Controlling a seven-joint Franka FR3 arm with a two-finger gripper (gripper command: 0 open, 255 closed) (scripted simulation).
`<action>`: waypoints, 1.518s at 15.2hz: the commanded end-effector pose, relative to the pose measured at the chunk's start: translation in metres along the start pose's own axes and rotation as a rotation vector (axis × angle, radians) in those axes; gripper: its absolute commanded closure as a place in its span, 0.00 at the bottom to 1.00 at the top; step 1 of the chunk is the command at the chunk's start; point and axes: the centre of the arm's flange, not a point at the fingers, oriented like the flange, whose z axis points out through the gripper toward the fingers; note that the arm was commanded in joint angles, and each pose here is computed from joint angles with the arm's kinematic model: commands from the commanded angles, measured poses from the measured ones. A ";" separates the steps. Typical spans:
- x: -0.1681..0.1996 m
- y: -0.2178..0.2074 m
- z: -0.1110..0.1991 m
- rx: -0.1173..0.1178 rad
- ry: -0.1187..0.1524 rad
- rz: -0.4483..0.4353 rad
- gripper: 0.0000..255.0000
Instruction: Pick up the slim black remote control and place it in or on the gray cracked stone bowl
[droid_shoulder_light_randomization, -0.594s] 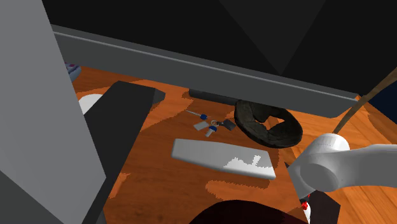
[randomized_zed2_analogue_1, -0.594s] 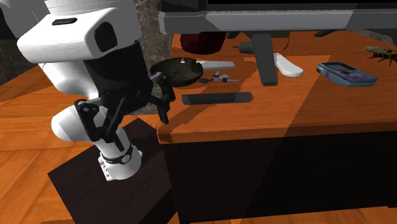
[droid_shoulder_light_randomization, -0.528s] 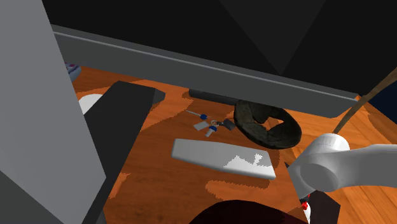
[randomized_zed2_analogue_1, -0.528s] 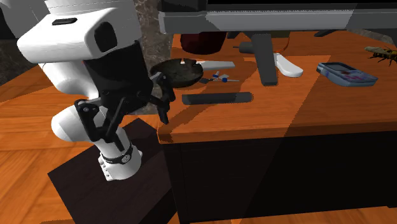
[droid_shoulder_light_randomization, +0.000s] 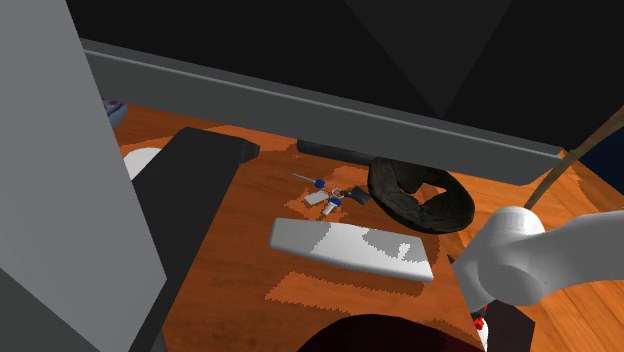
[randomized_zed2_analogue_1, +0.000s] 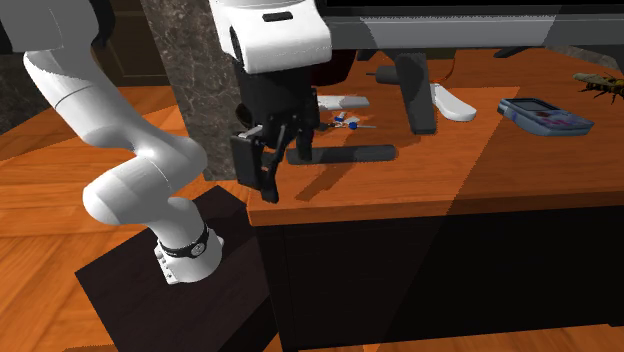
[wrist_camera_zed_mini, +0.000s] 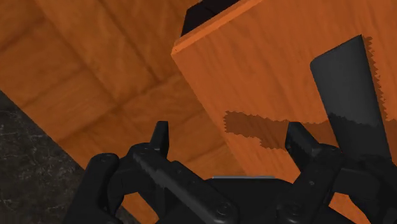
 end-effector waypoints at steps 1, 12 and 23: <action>0.011 -0.022 -0.003 0.013 -0.018 -0.101 0.00; 0.025 -0.115 0.008 0.057 -0.084 -0.457 0.00; 0.022 -0.116 0.032 0.057 -0.084 -0.457 0.00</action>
